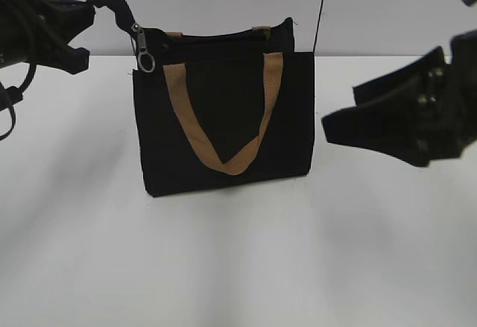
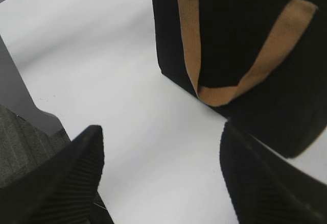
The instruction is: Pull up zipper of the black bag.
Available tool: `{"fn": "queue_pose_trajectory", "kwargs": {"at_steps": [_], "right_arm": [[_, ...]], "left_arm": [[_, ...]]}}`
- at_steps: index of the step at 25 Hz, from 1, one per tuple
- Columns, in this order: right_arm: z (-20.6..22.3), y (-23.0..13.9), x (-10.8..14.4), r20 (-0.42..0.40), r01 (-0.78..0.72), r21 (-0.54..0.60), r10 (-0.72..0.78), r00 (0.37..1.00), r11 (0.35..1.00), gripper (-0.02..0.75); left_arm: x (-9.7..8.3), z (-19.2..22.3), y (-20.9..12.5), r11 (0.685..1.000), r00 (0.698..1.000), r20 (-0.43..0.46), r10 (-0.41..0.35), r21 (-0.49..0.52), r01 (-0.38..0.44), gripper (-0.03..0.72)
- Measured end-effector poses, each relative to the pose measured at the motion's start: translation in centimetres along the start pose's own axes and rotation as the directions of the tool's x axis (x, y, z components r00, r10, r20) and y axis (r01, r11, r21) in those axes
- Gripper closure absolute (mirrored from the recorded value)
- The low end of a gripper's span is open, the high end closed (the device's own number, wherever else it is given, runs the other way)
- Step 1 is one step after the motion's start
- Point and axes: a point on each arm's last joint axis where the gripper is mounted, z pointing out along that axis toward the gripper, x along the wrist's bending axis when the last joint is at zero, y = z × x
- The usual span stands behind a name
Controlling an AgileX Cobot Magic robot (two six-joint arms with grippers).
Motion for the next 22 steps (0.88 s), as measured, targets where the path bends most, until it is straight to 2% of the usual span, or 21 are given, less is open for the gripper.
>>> {"fn": "queue_pose_trajectory", "kwargs": {"at_steps": [5, 13, 18, 22], "right_arm": [[4.8, 3.3, -0.8, -0.093, 0.039, 0.04, -0.035, 0.995, 0.998, 0.201], [13.4, 6.4, 0.5, -0.244, 0.144, 0.08, -0.121, 0.962, 0.986, 0.201], [17.1, 7.6, 0.3, -0.271, 0.181, 0.072, -0.155, 0.95, 0.981, 0.25], [18.9, 7.9, -0.5, -0.255, 0.181, 0.069, -0.158, 0.954, 0.981, 0.314]], "left_arm": [[0.0, 0.0, 0.0, 1.0, 1.0, 0.001, -0.023, 0.0, 0.023, 0.675], [0.0, 0.0, 0.0, 1.0, 1.0, 0.001, -0.025, 0.0, 0.025, 0.675], [0.0, 0.0, 0.0, 1.0, 1.0, 0.001, -0.028, 0.0, 0.028, 0.675], [0.0, 0.0, 0.0, 0.997, 0.997, 0.001, -0.072, 0.0, 0.072, 0.675]]}}
